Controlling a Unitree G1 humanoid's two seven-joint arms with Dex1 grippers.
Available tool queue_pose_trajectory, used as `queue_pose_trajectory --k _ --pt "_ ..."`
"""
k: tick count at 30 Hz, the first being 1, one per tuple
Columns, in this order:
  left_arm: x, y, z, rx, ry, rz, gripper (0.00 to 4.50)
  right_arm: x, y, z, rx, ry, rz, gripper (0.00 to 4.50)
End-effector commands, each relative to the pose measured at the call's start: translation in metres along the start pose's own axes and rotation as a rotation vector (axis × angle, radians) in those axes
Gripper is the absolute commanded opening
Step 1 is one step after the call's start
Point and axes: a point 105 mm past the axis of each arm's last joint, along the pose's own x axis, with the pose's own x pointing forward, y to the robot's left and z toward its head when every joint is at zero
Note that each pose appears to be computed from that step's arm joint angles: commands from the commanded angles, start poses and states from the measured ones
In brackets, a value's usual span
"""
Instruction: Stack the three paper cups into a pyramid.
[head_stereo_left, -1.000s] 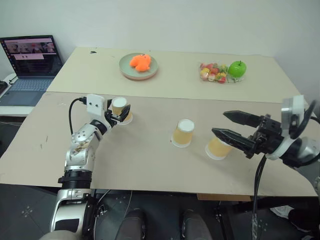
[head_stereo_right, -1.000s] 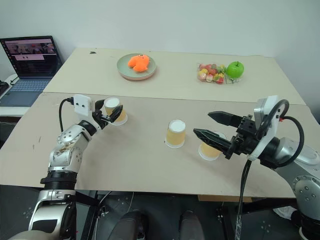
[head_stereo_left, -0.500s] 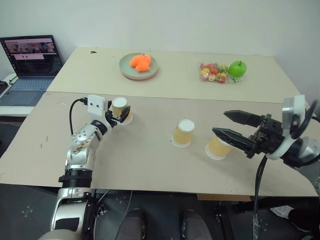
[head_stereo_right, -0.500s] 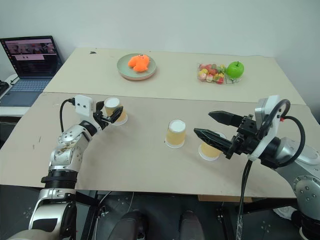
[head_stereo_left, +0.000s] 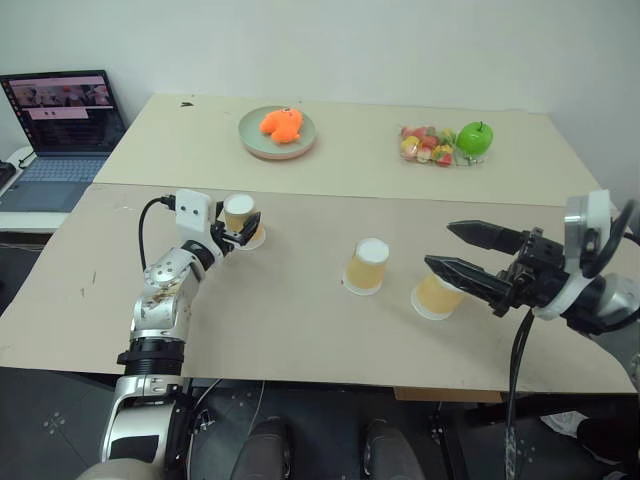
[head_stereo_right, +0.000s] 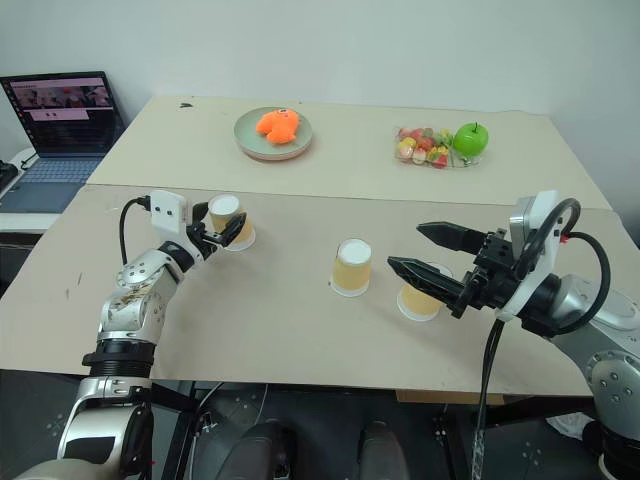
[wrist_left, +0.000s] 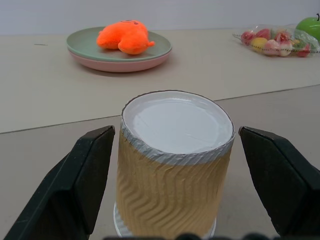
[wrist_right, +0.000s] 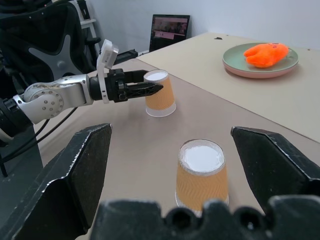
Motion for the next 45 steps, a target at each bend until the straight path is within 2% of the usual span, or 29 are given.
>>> queue_pose_trajectory --k 1,19,24,30,33,38,40,42,45 --pt "0.008 0.006 0.008 0.017 -0.030 0.017 3.72 -0.002 0.002 0.009 -0.050 -0.017 0.007 4.50" --pt "0.003 0.012 0.017 0.054 -0.070 0.011 3.72 0.002 0.000 0.003 -0.044 -0.034 0.001 4.50" --pt "0.001 0.014 0.021 0.046 -0.094 0.015 2.40 0.002 0.001 0.003 -0.042 -0.038 0.003 4.50" --pt "0.003 0.010 0.017 0.050 -0.065 -0.005 2.31 0.003 0.002 0.003 -0.042 -0.040 0.005 4.50" --pt "0.004 0.005 0.027 0.066 -0.088 -0.039 2.31 0.003 0.002 0.003 -0.042 -0.039 0.006 4.50" --pt "-0.003 -0.025 0.064 0.053 -0.173 -0.316 2.31 0.003 0.002 0.003 -0.045 -0.037 0.010 4.50" --pt "-0.023 -0.045 0.077 0.023 -0.129 -0.567 2.31 0.002 0.001 0.004 -0.046 -0.031 0.014 4.50" --pt "-0.039 -0.050 0.073 0.035 -0.025 -0.703 2.31 0.000 0.000 0.004 -0.047 -0.025 0.012 4.50" --pt "-0.046 -0.049 0.064 0.080 0.047 -0.759 2.31 0.000 -0.001 0.004 -0.049 -0.025 0.011 4.50"
